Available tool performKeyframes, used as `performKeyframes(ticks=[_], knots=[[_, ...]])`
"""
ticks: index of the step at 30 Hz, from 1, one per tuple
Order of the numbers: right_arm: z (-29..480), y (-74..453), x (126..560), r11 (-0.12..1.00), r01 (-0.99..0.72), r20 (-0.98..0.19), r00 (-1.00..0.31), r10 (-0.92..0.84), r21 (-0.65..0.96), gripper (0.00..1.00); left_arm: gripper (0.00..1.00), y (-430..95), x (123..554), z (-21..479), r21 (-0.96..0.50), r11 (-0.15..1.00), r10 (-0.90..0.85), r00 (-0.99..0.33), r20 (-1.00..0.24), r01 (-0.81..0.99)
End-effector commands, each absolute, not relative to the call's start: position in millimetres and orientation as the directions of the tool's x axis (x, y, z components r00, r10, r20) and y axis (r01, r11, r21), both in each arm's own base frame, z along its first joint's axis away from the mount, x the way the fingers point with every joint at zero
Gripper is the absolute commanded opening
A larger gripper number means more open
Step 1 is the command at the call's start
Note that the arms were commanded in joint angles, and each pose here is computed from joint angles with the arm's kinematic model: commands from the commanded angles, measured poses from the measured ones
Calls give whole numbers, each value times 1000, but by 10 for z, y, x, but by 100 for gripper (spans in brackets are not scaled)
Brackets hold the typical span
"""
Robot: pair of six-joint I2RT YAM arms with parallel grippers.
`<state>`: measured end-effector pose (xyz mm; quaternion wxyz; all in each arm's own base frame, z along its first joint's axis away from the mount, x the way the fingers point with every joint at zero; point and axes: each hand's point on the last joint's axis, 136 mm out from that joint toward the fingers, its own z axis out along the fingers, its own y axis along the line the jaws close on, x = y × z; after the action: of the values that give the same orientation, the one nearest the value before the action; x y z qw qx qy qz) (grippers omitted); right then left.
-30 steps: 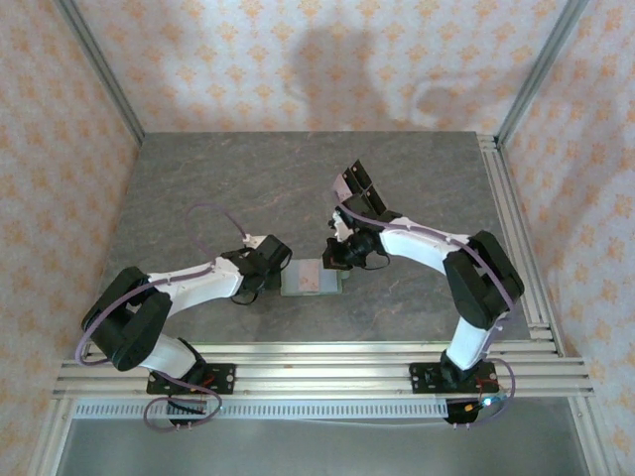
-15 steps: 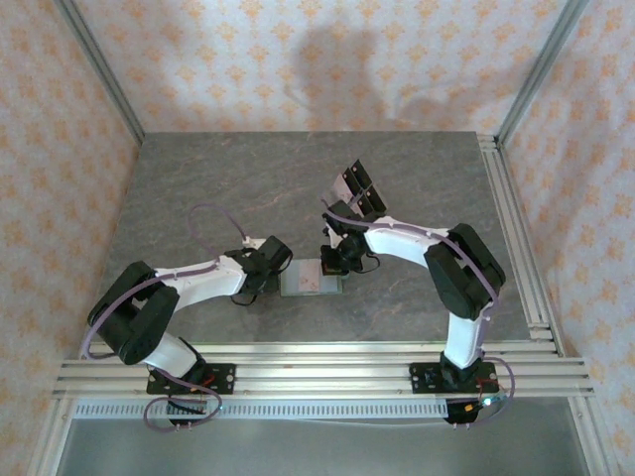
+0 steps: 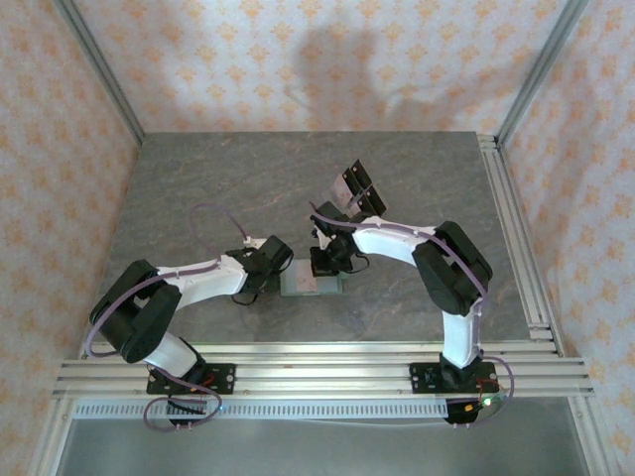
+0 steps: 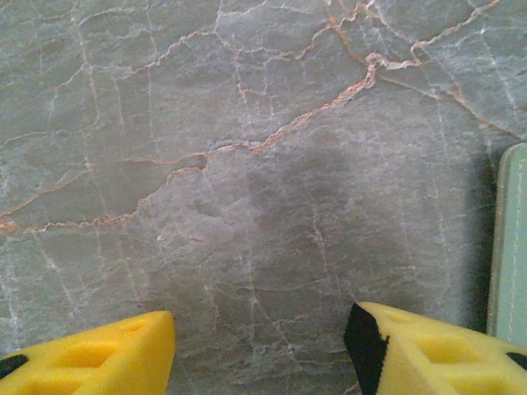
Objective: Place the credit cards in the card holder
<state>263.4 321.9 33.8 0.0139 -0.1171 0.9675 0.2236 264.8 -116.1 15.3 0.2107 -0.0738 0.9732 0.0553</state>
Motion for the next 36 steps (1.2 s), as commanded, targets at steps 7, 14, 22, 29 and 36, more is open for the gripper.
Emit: performKeyframes(ticks=[7,14,22,29,36], knots=[[369,3480,2695,851,-239,-79,-970,-229,467,1,60,-1163,2639,40,78,982,-128,-909,-397,-172],[560,3338,2717,868,-256,-142,-966,-216,426,1,60,-1177,2645,52,72,983,-128,-908,-398,-170],[514,3156,2658,890,-247,-144,-968,-206,383,1,60,-1170,2630,39,69,983,-131,-909,-397,-172],[390,3255,2640,881,-239,-110,-971,-213,408,0,60,-1174,2631,35,67,983,-131,-908,-397,-172],[245,3283,2638,885,-230,-83,-973,-215,405,0,60,-1175,2629,24,66,983,-131,-909,-396,-170]])
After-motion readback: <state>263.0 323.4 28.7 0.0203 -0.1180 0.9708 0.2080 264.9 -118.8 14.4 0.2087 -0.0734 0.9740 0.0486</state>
